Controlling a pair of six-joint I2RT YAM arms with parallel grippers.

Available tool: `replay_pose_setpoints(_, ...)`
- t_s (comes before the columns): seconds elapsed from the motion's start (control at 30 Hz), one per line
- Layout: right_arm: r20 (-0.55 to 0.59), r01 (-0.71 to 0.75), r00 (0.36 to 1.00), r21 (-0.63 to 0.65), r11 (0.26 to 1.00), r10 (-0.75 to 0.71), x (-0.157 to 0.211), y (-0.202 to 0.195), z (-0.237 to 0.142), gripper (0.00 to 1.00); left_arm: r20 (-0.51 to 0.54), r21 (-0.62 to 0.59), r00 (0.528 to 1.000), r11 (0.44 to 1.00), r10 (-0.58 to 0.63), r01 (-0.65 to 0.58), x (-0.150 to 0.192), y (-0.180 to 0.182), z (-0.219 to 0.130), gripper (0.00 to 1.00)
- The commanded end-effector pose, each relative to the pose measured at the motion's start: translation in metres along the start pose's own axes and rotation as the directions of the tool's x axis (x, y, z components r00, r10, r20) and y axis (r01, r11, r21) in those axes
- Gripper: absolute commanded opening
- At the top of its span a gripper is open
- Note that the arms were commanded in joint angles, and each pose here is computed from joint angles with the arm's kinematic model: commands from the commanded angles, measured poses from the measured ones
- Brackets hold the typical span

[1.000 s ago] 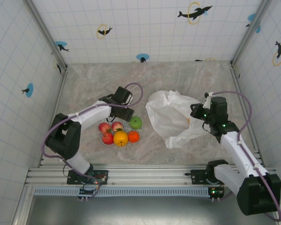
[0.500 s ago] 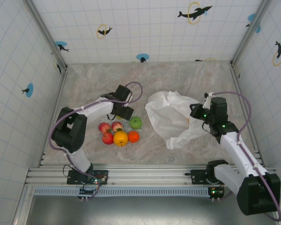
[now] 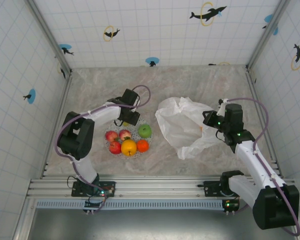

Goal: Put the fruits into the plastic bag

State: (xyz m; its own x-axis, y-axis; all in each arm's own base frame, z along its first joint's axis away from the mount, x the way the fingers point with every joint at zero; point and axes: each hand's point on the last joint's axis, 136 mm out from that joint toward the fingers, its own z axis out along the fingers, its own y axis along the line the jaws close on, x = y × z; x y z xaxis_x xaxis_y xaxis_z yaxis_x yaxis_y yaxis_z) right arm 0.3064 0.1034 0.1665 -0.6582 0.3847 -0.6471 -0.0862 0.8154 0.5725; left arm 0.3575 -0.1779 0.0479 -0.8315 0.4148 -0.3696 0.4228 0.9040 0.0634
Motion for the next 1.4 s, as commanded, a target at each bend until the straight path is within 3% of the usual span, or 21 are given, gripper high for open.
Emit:
replay_pose_setpoints(0.0, 0.003, -0.026, 1.000, -0.016, 1.000, 0.026, 0.001, -0.001, 0.003, 0.00, 0.188, -0.012, 0.980, 0.998, -0.066, 0.069, -0.038, 0.010, -0.050, 0.53)
replay_pose_setpoints(0.2, 0.023, -0.070, 0.997, -0.038, 0.997, 0.071, -0.006, 0.005, 0.003, 0.00, 0.428, 0.247, 0.876, 0.961, -0.223, 0.124, -0.050, -0.021, -0.134, 0.52)
replay_pose_setpoints(0.33, 0.021, -0.102, 0.994, -0.058, 0.993, 0.103, -0.008, 0.009, 0.006, 0.00, 0.528, 0.466, 0.801, 0.885, -0.282, 0.004, -0.031, -0.074, -0.178, 0.52)
replay_pose_setpoints(0.47, 0.017, -0.120, 0.992, -0.081, 0.989, 0.121, -0.013, 0.015, 0.009, 0.00, 0.582, 0.543, 0.780, 0.824, -0.231, -0.161, -0.012, -0.134, -0.197, 0.52)
replay_pose_setpoints(0.7, -0.011, -0.125, 0.992, -0.106, 0.986, 0.124, -0.008, 0.024, 0.010, 0.00, 0.622, 0.463, 0.783, 0.808, -0.004, -0.364, -0.018, -0.224, -0.181, 0.51)
replay_pose_setpoints(0.83, -0.040, -0.106, 0.994, -0.101, 0.989, 0.103, -0.002, 0.025, 0.007, 0.00, 0.621, 0.390, 0.783, 0.851, 0.039, -0.351, -0.042, -0.237, -0.149, 0.50)
replay_pose_setpoints(1.0, -0.082, -0.116, 0.991, -0.151, 0.982, 0.104, 0.001, 0.033, 0.002, 0.00, 0.669, 0.339, 0.743, 0.874, 0.037, -0.348, -0.070, -0.249, -0.127, 0.50)
replay_pose_setpoints(1.37, -0.055, -0.364, 0.929, -0.320, 0.875, 0.366, -0.011, 0.049, -0.006, 0.00, 0.725, 0.361, 0.682, 0.897, -0.098, -0.255, -0.099, -0.263, -0.084, 0.54)
